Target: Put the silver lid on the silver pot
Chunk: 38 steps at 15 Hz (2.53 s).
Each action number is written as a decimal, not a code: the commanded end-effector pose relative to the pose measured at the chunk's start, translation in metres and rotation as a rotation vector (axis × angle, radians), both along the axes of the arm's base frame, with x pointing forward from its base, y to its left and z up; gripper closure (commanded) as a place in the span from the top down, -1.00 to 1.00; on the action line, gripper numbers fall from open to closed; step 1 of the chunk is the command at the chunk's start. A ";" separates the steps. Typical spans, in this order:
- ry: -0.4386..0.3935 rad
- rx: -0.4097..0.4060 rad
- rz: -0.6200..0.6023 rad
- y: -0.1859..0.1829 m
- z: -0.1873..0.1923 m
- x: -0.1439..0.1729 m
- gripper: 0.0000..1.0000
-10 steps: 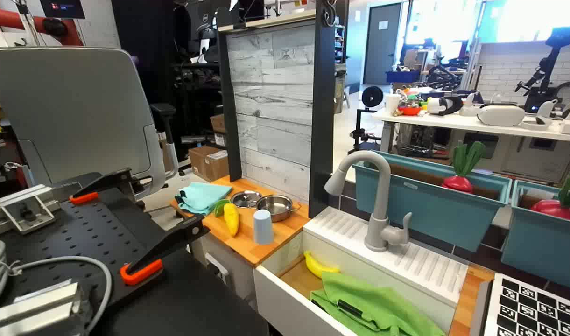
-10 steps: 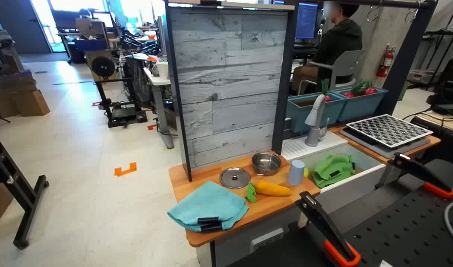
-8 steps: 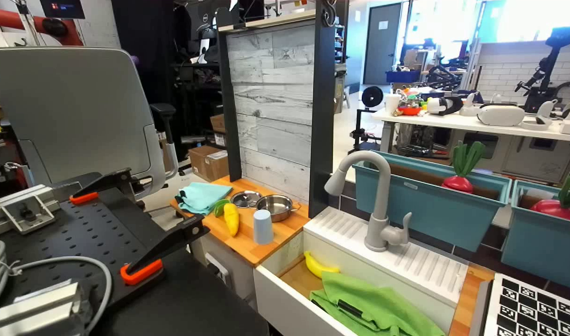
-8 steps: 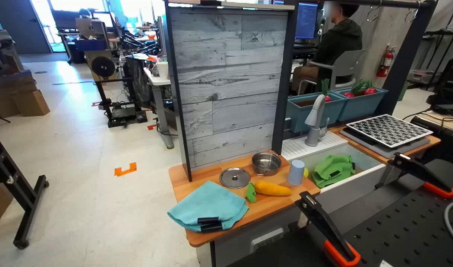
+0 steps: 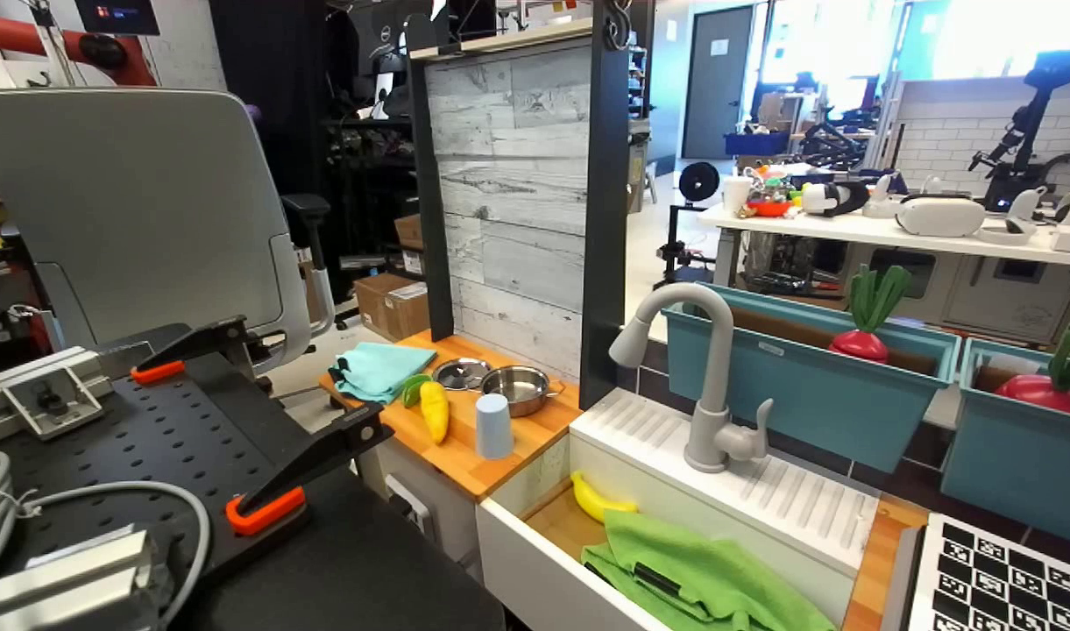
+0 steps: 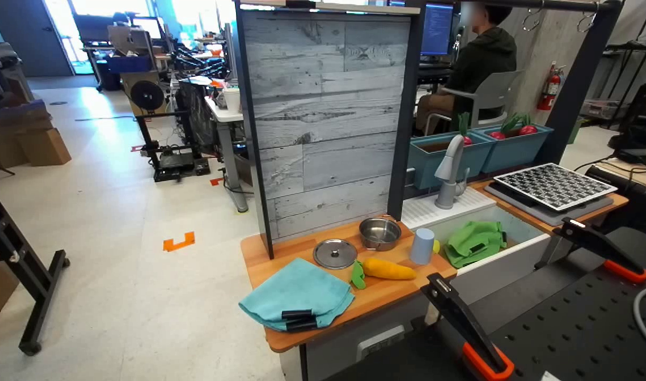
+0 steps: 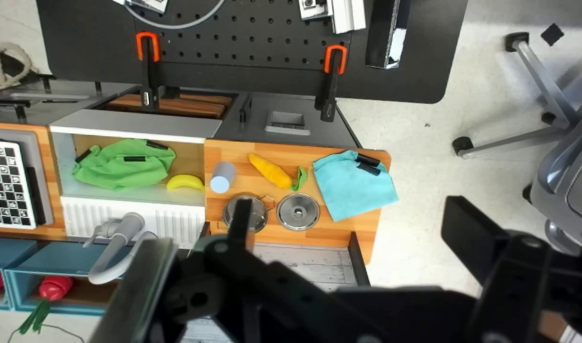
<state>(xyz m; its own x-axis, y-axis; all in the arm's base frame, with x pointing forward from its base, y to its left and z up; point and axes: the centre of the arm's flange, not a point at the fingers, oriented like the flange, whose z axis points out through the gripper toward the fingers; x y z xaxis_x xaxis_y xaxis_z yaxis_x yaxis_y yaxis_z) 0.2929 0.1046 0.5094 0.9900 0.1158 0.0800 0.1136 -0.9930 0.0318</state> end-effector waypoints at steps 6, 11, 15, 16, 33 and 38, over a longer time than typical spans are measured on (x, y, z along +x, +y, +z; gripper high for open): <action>-0.056 -0.016 -0.037 0.032 -0.053 0.056 1.00; -0.011 0.017 -0.058 0.031 -0.113 0.112 1.00; 0.044 0.065 -0.103 0.019 -0.172 0.157 1.00; 0.054 0.072 -0.119 0.017 -0.186 0.167 1.00; 0.125 0.138 -0.396 0.050 -0.418 0.294 1.00; 0.136 0.119 -0.495 0.049 -0.461 0.310 1.00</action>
